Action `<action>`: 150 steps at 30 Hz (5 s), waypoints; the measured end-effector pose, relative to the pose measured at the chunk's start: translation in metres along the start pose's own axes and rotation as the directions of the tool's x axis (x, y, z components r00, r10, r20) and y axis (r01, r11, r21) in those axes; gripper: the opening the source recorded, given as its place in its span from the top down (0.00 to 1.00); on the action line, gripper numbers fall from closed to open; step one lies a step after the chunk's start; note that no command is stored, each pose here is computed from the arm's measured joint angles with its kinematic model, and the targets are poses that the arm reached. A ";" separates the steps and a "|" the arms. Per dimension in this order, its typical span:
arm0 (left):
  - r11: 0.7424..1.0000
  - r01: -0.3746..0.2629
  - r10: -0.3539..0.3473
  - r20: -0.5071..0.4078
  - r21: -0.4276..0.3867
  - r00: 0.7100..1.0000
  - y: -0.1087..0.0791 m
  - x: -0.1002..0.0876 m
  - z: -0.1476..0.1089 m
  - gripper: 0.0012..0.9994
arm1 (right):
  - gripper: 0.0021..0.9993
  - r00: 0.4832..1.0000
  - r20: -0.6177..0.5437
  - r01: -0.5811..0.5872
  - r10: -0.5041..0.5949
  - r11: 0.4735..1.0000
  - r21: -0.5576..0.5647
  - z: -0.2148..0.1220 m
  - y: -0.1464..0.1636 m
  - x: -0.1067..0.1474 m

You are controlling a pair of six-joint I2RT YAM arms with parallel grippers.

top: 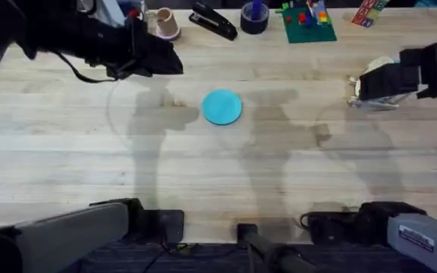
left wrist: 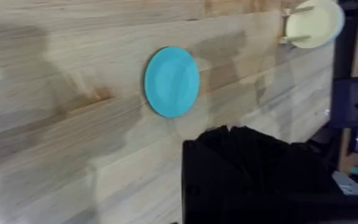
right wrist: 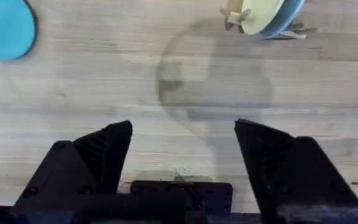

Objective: Pick up the plates from the table one by one and place each into a slot on the dish rack.

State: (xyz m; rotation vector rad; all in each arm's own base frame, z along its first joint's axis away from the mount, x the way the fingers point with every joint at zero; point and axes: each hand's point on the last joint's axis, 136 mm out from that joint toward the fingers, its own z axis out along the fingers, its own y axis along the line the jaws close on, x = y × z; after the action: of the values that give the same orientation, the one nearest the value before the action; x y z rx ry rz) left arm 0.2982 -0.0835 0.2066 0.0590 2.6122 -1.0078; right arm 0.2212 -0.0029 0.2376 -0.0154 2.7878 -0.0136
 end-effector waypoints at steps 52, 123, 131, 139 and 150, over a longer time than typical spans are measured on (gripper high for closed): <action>0.934 0.257 -0.192 -0.256 0.250 0.947 0.077 0.018 0.119 0.96 | 0.00 1.000 0.000 0.000 0.000 1.000 0.000 0.000 0.000 0.000; 0.969 0.081 -0.019 -0.257 0.232 0.966 0.034 0.014 0.109 0.96 | 0.00 1.000 0.000 0.000 0.000 1.000 0.000 0.000 0.000 0.000; 0.974 0.063 -0.007 -0.248 0.217 0.969 0.028 0.009 0.121 0.96 | 0.00 1.000 0.000 0.000 0.000 1.000 0.000 0.000 0.000 0.000; 0.978 0.079 -0.029 -0.253 0.191 0.967 0.032 0.009 0.121 0.96 | 0.00 1.000 0.000 0.000 0.000 1.000 0.000 0.000 0.000 0.000; 0.980 0.131 -0.080 -0.307 0.148 0.948 0.056 0.018 0.142 0.96 | 0.01 1.000 0.000 0.000 0.000 1.000 0.000 0.000 0.000 0.000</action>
State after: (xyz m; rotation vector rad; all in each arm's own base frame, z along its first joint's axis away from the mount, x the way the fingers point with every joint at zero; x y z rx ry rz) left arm 0.3322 -0.1368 0.0660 0.1226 2.8190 -1.3500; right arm 0.2212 -0.0029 0.2376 -0.0154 2.7878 -0.0136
